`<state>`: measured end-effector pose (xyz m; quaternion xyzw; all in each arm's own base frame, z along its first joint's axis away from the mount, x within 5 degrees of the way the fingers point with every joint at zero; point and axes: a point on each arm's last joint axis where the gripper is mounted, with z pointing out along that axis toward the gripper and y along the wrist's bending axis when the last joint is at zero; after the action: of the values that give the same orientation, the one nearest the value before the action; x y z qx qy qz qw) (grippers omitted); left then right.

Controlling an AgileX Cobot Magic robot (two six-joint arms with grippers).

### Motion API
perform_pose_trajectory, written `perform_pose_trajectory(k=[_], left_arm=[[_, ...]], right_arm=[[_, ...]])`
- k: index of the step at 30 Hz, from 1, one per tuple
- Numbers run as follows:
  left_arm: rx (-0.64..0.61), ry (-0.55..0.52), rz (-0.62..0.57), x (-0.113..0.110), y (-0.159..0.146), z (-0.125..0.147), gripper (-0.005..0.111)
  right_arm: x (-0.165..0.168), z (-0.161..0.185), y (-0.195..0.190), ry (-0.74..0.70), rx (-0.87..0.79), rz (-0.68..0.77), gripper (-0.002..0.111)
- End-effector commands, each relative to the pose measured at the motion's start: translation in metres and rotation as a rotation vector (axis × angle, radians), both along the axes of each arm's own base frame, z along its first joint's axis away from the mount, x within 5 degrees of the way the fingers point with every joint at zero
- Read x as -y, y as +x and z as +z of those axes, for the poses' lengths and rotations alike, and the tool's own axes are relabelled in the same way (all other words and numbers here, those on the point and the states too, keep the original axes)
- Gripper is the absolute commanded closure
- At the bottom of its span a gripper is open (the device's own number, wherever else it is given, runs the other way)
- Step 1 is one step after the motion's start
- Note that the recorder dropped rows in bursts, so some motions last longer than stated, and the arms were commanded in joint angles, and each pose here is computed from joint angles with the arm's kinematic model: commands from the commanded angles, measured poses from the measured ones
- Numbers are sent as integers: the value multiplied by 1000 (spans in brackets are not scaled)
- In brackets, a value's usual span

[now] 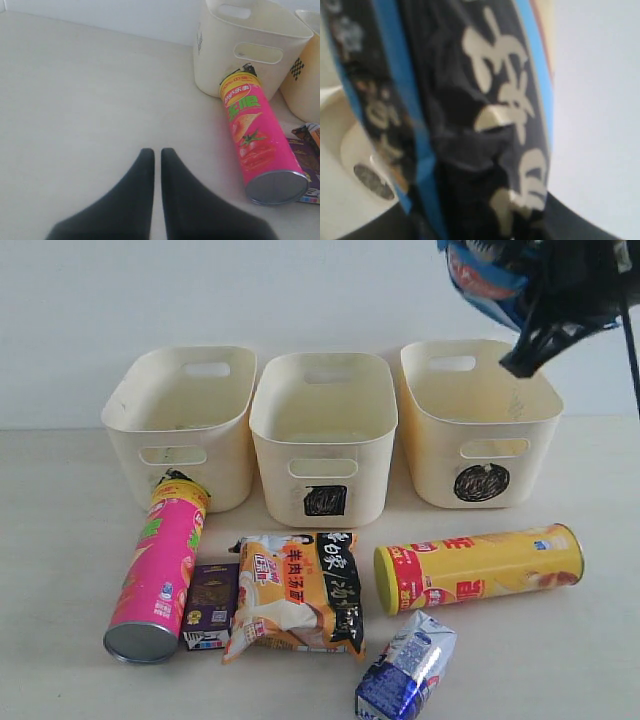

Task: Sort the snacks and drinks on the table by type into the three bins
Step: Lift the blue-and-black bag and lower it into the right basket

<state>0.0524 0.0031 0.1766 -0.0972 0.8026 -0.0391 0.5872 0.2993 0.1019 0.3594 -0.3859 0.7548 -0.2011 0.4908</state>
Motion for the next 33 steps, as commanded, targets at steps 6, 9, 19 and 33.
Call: perform_pose_trajectory(k=[6, 9, 19, 33], left_arm=[[11, -14, 5, 0, 0, 2, 102], [11, -14, 5, 0, 0, 2, 102], [9, -14, 5, 0, 0, 1, 102], [12, -14, 5, 0, 0, 2, 102]], right_arm=[[5, -19, 70, 226, -267, -225, 108], [0, -25, 94, 240, -346, -248, 108], [14, -37, 162, 592, -450, -235, 108], [26, -87, 203, 805, -536, -350, 88]])
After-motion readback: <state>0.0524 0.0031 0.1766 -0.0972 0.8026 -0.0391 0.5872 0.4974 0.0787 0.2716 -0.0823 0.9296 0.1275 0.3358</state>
